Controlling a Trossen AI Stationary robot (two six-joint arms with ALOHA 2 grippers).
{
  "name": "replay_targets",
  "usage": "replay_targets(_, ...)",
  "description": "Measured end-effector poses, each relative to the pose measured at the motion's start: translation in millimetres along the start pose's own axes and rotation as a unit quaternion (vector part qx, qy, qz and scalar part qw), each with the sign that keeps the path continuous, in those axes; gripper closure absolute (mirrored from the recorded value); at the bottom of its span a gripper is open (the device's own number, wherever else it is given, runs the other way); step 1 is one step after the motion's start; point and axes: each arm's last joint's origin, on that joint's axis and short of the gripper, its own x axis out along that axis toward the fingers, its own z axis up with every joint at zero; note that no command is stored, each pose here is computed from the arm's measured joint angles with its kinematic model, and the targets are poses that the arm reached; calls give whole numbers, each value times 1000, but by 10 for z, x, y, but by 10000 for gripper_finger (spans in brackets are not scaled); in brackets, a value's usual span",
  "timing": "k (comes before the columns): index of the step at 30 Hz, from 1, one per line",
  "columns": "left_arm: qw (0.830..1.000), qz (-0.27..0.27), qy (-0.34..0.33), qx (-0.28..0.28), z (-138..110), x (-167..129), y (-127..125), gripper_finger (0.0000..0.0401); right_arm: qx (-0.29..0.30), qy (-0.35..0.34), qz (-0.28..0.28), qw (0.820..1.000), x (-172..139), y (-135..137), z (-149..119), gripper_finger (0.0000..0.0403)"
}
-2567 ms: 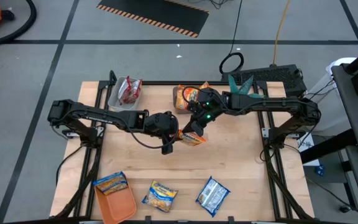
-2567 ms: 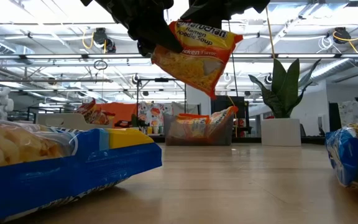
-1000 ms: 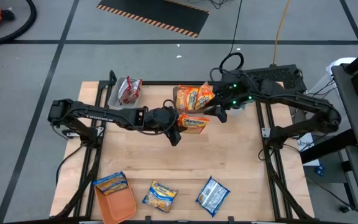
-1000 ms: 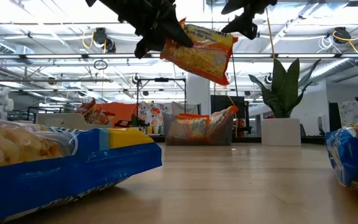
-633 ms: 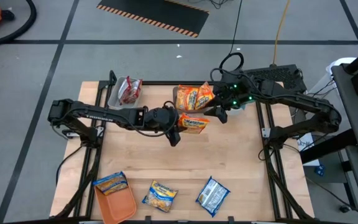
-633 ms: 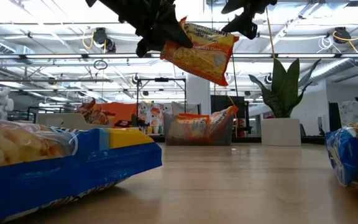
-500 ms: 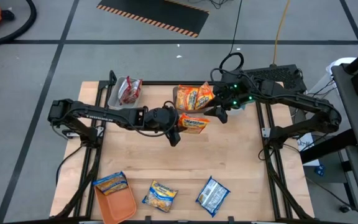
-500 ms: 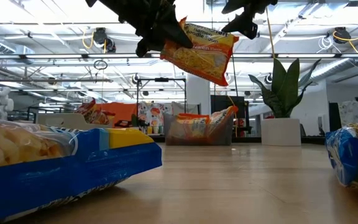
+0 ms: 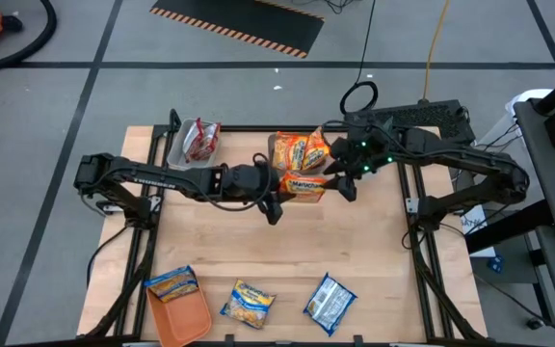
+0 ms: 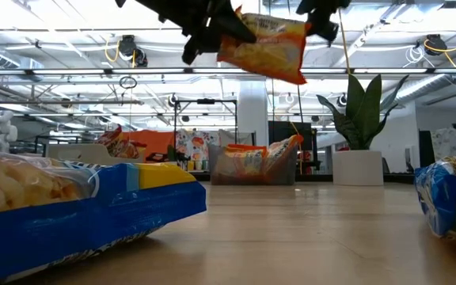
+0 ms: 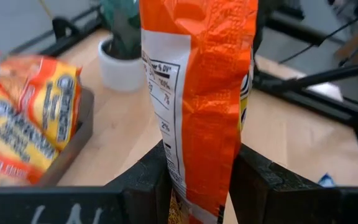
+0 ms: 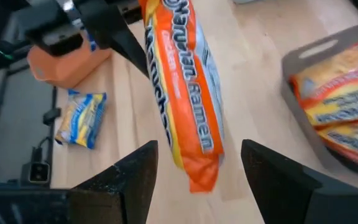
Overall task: Sort Maruchan noodles
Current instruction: Put the orange noodle pack into the black bin
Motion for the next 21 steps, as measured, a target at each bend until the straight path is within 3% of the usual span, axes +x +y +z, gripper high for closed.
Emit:
replay_targets(7,999,-6,-27,19,58,2,5,277,-15,-55,-54,997,-360,176,222,176)
replay_targets(12,999,-10,-43,22,92,1,3,277,5,-72,-73,995,-407,210,263,176)
replay_targets(21,994,-51,-57,75,128,-5,-33,277,-29,-94,-30,995,-336,351,318,175)
